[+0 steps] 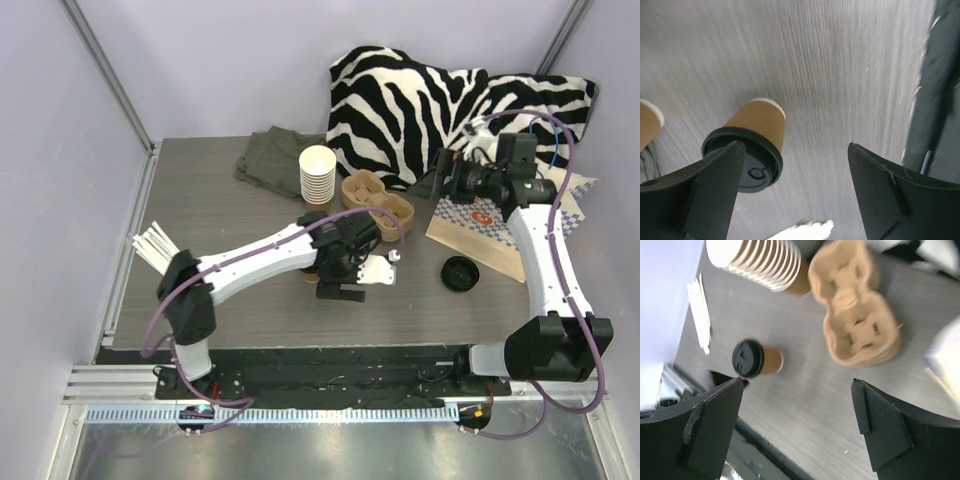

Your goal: Pack the takeout coffee

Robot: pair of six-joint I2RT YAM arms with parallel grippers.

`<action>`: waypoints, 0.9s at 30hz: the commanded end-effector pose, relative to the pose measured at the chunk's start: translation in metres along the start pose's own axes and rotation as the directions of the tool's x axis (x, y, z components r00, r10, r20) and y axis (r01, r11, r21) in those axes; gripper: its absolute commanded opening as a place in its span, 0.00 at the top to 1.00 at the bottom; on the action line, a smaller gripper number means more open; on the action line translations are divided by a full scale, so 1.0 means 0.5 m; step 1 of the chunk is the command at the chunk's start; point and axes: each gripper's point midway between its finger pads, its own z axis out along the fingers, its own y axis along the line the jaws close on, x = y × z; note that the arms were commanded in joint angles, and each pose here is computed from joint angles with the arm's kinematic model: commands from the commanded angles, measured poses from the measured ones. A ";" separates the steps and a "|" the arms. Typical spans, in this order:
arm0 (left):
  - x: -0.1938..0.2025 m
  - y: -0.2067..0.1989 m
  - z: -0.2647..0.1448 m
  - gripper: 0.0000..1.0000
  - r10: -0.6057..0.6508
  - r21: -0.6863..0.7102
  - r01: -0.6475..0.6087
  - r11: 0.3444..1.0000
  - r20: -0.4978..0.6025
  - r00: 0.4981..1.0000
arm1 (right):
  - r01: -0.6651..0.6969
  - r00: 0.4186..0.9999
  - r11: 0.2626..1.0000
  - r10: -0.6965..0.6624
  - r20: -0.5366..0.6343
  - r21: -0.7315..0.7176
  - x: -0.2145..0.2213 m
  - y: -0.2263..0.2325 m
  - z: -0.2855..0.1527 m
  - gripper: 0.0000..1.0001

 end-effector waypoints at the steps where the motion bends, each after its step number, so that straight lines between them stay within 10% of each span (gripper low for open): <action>1: 0.057 0.020 0.031 0.13 0.182 0.069 -0.171 0.983 -0.227 0.957 | 0.011 0.992 1.000 -0.012 0.126 0.002 -0.092 0.015 -0.057 0.00; 27: 0.156 0.096 0.178 0.27 0.345 0.028 -0.402 0.915 -0.569 0.746 | -0.079 0.985 0.992 0.094 0.148 -0.103 -0.096 0.035 -0.071 0.00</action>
